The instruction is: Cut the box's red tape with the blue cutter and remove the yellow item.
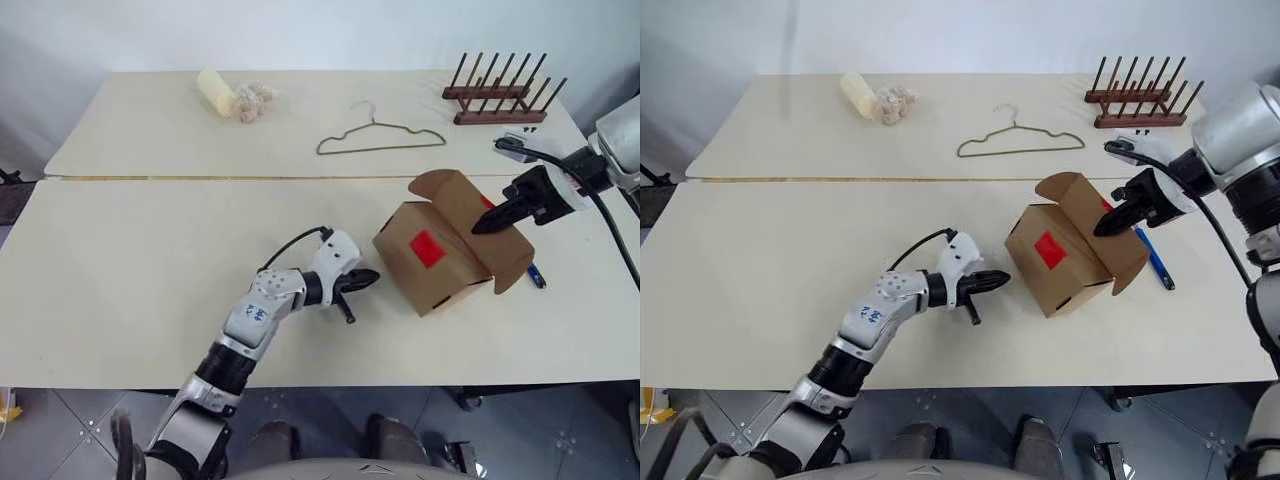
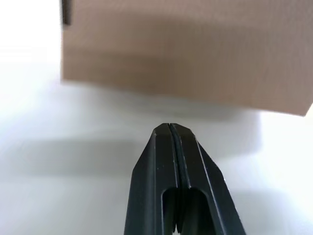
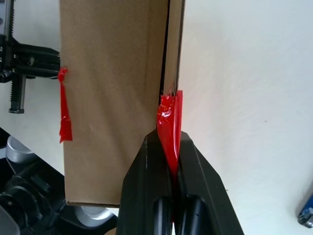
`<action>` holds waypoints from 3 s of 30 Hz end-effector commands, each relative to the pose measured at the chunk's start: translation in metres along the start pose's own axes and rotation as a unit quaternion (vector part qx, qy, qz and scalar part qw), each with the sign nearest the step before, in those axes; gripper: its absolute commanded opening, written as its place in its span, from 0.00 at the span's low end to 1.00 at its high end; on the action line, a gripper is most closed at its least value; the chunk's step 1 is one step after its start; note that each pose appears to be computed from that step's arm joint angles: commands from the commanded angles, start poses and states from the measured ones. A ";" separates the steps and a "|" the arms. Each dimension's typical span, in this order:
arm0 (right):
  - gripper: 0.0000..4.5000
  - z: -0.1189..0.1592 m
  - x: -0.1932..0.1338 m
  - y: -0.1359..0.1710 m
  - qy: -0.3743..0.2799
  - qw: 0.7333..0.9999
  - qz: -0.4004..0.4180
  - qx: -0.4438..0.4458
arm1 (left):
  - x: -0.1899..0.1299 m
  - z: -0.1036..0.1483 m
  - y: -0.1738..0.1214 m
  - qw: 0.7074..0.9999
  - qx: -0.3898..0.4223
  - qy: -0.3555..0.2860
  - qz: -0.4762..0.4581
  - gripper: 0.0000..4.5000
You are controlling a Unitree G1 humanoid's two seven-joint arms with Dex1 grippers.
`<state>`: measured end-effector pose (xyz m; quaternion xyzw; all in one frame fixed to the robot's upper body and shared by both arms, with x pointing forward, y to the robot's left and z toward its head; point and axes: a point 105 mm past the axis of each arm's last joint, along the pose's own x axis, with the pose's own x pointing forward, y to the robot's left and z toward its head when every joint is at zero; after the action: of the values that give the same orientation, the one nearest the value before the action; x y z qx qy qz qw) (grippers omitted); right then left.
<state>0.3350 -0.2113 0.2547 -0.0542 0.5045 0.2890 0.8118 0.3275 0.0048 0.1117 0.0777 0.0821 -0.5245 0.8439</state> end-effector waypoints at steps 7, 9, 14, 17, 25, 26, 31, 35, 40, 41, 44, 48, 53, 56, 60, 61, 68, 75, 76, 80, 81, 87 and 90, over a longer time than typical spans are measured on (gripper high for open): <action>0.01 0.012 -0.008 0.020 -0.020 0.996 -0.060 -0.064 | -0.042 0.055 -0.025 0.997 0.025 -0.049 -0.062 0.00; 0.01 0.011 -0.003 0.020 -0.020 0.995 -0.069 -0.073 | -0.043 0.076 -0.029 0.993 0.047 -0.069 -0.080 0.00; 0.01 0.012 0.008 0.015 -0.035 0.992 -0.091 -0.077 | -0.032 0.117 -0.037 0.984 0.085 -0.103 -0.119 0.00; 0.01 0.008 0.015 0.012 -0.041 0.991 -0.097 -0.080 | -0.019 0.127 -0.044 0.980 0.096 -0.105 -0.143 0.00; 0.01 -0.001 0.023 0.020 -0.060 0.987 -0.098 -0.108 | 0.013 0.123 -0.053 0.977 0.109 -0.089 -0.158 0.00; 0.01 -0.001 0.024 0.020 -0.062 0.987 -0.098 -0.109 | 0.015 0.123 -0.053 0.977 0.108 -0.091 -0.158 0.00; 0.01 0.002 0.021 0.017 -0.079 0.985 -0.116 -0.098 | 0.006 0.107 -0.053 0.977 0.105 -0.060 -0.173 0.00; 0.01 0.004 0.022 0.014 -0.085 0.984 -0.126 -0.088 | -0.001 0.094 -0.050 0.981 0.092 -0.045 -0.165 0.00; 0.01 0.009 0.019 0.014 -0.093 0.984 -0.127 -0.081 | -0.003 0.066 -0.048 0.985 0.076 -0.003 -0.156 0.00; 0.01 0.009 0.018 0.014 -0.094 0.984 -0.127 -0.081 | -0.002 0.064 -0.047 0.987 0.066 -0.005 -0.149 0.00; 0.01 0.009 0.017 0.018 -0.090 0.985 -0.119 -0.085 | 0.003 0.060 -0.038 0.991 0.050 -0.011 -0.122 0.00; 0.01 0.007 0.016 0.024 -0.084 0.988 -0.099 -0.086 | 0.009 0.047 -0.031 0.994 0.039 0.000 -0.099 0.00; 0.01 -0.001 0.012 0.034 -0.062 0.993 -0.057 -0.085 | 0.006 0.030 -0.027 0.996 0.014 0.018 -0.082 0.00; 0.01 -0.005 0.009 0.039 -0.050 0.995 -0.039 -0.081 | 0.002 0.021 -0.029 0.996 0.004 0.034 -0.087 0.00; 0.01 -0.008 0.008 0.042 -0.036 0.996 -0.030 -0.076 | 0.001 0.023 -0.023 0.998 -0.003 0.021 -0.066 0.00; 0.01 -0.009 0.008 0.042 -0.033 0.996 -0.029 -0.075 | 0.001 0.024 -0.022 0.998 -0.004 0.016 -0.062 0.00; 0.01 -0.022 0.016 0.047 -0.018 0.997 -0.014 -0.074 | 0.004 0.027 -0.018 0.999 -0.016 0.005 -0.041 0.00; 0.01 -0.031 0.024 0.053 -0.019 0.998 0.014 -0.050 | 0.005 0.017 -0.016 0.999 -0.029 0.014 -0.024 0.00; 0.01 -0.032 0.025 0.053 -0.019 0.999 0.016 -0.048 | 0.005 0.016 -0.016 0.999 -0.031 0.015 -0.023 0.00; 0.01 -0.037 0.030 0.056 -0.017 0.999 0.031 -0.031 | 0.006 0.008 -0.016 0.999 -0.040 0.025 -0.016 0.00; 0.01 -0.038 0.030 0.056 -0.018 0.999 0.030 -0.030 | 0.006 0.008 -0.016 0.999 -0.039 0.025 -0.017 0.00; 0.01 -0.035 0.032 0.052 -0.032 0.999 -0.004 -0.035 | -0.006 0.016 -0.020 0.999 -0.027 0.029 -0.025 0.00; 0.01 -0.033 0.031 0.049 -0.039 0.998 -0.024 -0.040 | -0.018 0.022 -0.022 0.999 -0.018 0.030 -0.032 0.00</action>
<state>0.2961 -0.1666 0.2326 -0.0690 0.4412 0.3055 0.8410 0.3086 0.0058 0.1216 0.0788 0.1422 -0.5327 0.8305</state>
